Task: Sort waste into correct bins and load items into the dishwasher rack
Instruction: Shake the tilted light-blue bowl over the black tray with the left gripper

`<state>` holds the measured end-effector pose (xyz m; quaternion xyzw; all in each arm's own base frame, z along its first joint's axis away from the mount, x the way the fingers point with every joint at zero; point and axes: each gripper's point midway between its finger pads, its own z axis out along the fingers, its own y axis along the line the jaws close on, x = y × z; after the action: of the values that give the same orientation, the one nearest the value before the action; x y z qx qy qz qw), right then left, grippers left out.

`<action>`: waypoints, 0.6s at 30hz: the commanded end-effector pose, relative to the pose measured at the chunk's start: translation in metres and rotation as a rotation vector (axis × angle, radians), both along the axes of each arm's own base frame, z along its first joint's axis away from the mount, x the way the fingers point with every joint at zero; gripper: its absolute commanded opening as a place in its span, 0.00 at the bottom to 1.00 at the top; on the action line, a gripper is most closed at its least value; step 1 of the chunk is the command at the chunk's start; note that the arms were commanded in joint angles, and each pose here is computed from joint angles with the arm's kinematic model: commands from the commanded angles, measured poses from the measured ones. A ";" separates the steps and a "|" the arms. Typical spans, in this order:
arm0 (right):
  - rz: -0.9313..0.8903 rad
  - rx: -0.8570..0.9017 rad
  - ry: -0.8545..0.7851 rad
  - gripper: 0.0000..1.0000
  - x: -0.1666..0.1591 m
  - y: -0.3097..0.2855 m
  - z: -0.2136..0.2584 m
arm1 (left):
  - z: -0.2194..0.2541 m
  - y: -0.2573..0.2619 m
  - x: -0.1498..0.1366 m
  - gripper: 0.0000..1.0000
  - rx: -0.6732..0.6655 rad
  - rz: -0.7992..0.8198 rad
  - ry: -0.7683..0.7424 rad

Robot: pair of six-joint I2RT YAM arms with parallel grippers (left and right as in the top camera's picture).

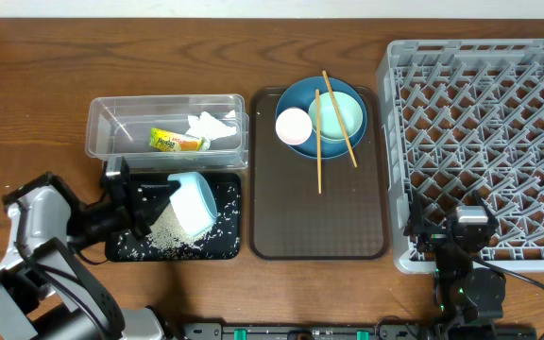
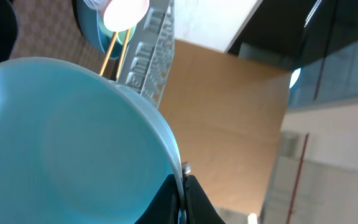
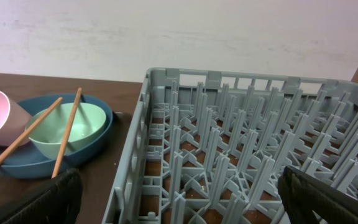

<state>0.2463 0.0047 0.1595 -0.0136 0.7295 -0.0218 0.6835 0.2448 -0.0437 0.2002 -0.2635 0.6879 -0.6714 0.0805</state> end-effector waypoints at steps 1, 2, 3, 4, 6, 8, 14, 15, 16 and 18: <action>-0.018 0.012 0.002 0.99 0.000 -0.003 -0.001 | 0.010 -0.014 -0.008 0.06 0.032 -0.050 -0.084; -0.018 0.012 0.002 0.99 0.000 -0.003 -0.001 | 0.011 -0.017 -0.009 0.06 0.033 -0.061 -0.091; -0.018 0.012 0.002 0.99 0.000 -0.003 -0.001 | 0.012 -0.020 -0.009 0.06 0.036 -0.070 -0.100; -0.018 0.012 0.002 0.99 0.000 -0.003 -0.001 | 0.013 -0.023 -0.011 0.06 0.040 -0.083 -0.109; -0.018 0.012 0.002 0.99 0.000 -0.003 -0.001 | 0.016 -0.029 -0.014 0.06 0.049 -0.104 -0.127; -0.018 0.012 0.002 0.99 0.000 -0.003 -0.001 | 0.019 -0.034 -0.016 0.06 0.053 -0.120 -0.144; -0.018 0.012 0.002 0.99 0.000 -0.003 -0.001 | 0.037 -0.050 -0.020 0.06 0.071 -0.166 -0.236; -0.018 0.012 0.002 0.99 0.000 -0.003 -0.001 | 0.041 -0.052 -0.021 0.06 0.075 -0.173 -0.254; -0.018 0.012 0.002 0.99 0.000 -0.003 -0.001 | 0.044 -0.054 -0.021 0.06 0.078 -0.179 -0.272; -0.018 0.012 0.002 0.99 0.000 -0.003 -0.001 | 0.052 -0.058 -0.021 0.06 0.084 -0.191 -0.308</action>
<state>0.2463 0.0047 0.1595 -0.0136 0.7295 -0.0218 0.6835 0.2224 -0.0972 0.2273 -0.1099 0.7287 -0.6683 0.1011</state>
